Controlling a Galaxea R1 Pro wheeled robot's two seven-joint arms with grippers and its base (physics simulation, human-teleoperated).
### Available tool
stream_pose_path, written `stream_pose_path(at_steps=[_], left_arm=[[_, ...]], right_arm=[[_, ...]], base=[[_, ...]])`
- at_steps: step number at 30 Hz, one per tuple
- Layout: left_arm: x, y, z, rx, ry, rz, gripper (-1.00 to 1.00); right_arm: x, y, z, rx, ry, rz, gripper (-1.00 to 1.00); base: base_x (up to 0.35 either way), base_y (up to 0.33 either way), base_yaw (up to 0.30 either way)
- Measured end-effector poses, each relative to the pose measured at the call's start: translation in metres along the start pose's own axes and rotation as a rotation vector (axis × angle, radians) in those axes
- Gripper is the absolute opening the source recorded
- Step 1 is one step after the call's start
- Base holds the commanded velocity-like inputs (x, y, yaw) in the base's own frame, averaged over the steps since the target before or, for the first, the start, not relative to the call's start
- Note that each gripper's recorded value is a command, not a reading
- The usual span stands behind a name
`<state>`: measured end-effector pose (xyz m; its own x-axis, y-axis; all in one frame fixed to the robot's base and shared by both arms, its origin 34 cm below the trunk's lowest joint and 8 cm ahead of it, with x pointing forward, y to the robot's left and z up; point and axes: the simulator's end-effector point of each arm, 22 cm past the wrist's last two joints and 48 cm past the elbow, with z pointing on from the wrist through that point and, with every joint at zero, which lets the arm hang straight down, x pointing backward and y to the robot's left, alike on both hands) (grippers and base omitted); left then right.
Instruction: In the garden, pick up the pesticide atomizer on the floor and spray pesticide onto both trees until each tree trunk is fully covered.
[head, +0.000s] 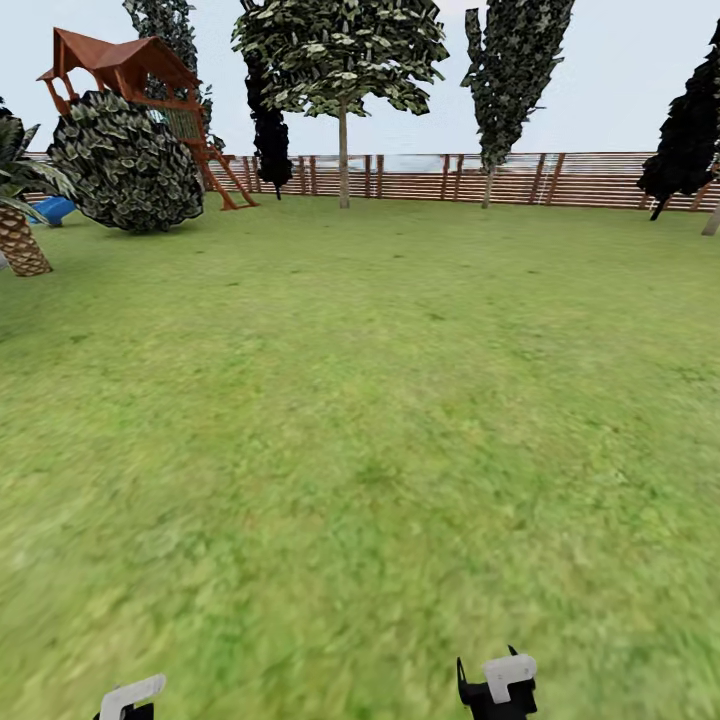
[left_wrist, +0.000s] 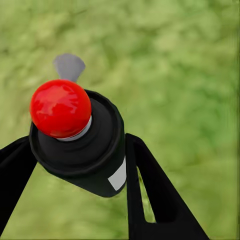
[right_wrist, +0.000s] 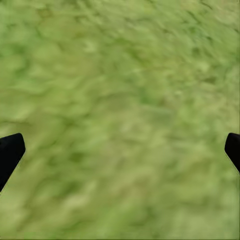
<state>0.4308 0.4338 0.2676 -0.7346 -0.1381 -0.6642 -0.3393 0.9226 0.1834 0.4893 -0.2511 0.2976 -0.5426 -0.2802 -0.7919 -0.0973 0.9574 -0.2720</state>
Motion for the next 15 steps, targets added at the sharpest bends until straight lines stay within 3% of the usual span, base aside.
stream_pose_path(at_steps=[4,9,15], left_arm=[[0.0,-0.001,0.0,0.001,0.0,0.001,-1.0],[0.003,-0.008,-0.001,0.011,0.004,-0.002,-1.0],[0.005,-0.013,-0.002,0.017,0.007,-0.006,-1.0]], right_arm=[[0.0,0.002,0.0,-0.004,0.001,0.0,1.0],[0.004,0.004,-0.003,-0.007,0.007,0.0,1.0],[0.008,0.004,-0.005,-0.008,0.013,0.0,1.0]], base=[[0.338,0.108,0.016],[0.327,0.033,0.224],[0.105,0.001,0.133]])
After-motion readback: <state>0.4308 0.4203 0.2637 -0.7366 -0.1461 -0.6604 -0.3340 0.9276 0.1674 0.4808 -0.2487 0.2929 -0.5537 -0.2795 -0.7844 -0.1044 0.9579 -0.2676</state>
